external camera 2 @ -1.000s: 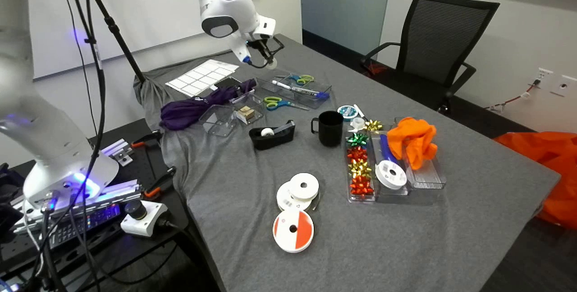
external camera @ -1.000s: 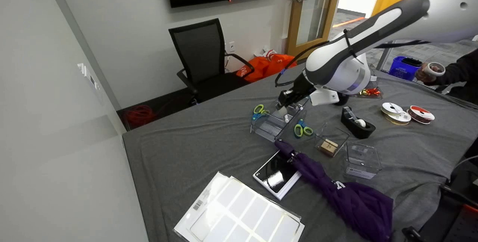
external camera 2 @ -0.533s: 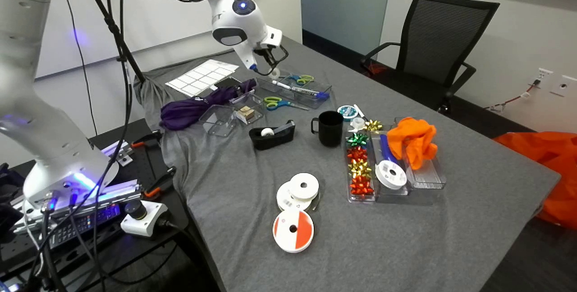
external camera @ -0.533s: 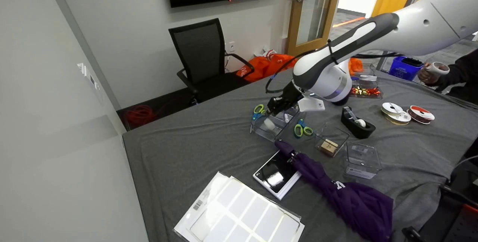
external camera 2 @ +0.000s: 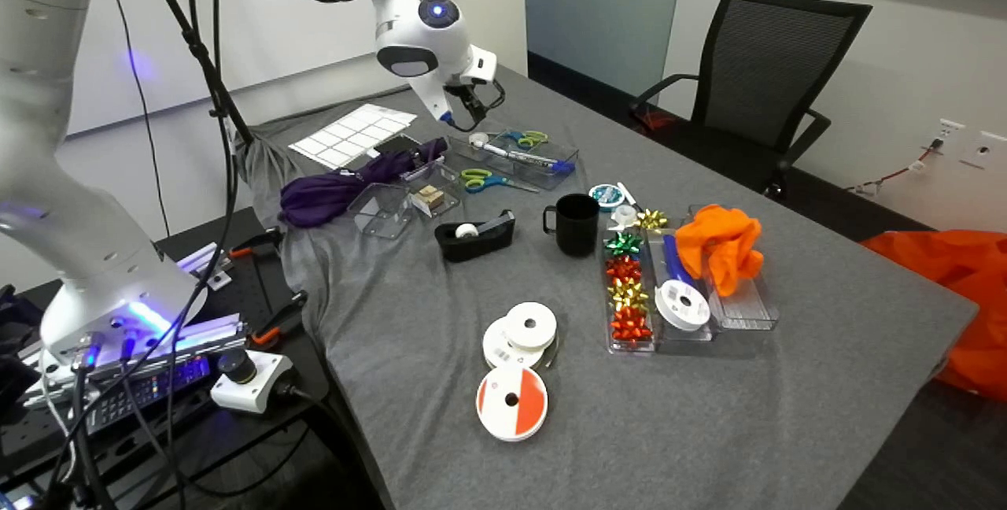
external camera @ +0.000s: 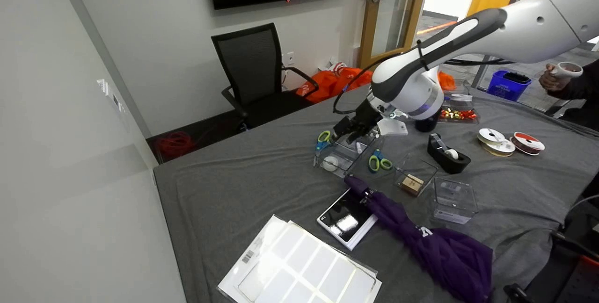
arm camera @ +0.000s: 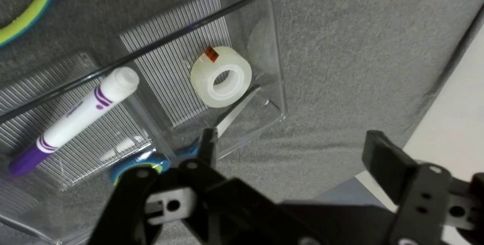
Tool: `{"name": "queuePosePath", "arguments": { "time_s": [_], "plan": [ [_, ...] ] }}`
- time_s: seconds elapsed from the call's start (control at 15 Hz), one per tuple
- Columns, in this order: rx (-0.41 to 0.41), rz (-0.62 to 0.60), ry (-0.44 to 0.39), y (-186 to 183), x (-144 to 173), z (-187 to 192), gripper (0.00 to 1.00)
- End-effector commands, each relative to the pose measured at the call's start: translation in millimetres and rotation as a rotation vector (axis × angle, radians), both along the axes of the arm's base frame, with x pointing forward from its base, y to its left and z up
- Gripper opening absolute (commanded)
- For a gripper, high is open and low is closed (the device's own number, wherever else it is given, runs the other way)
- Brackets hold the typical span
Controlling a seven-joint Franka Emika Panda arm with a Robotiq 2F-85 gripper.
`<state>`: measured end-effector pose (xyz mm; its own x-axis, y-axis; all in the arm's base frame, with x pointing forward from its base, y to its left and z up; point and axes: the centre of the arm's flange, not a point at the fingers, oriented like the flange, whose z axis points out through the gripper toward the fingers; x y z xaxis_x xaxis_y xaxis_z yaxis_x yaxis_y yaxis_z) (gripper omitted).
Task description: Move the tape roll to the clear object next to the scissors
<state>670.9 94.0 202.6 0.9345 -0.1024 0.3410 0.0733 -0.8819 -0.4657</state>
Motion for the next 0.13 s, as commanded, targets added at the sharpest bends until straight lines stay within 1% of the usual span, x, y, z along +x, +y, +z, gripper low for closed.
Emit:
{"name": "queuePosePath", "arguments": {
  "time_s": [0.0, 0.07],
  "plan": [
    [-0.037, 0.054, 0.074, -14.8, -19.3, 21.5, 1.0],
    [-0.05, 0.063, 0.094, -16.8, -21.7, 24.9, 1.0]
  ]
}}
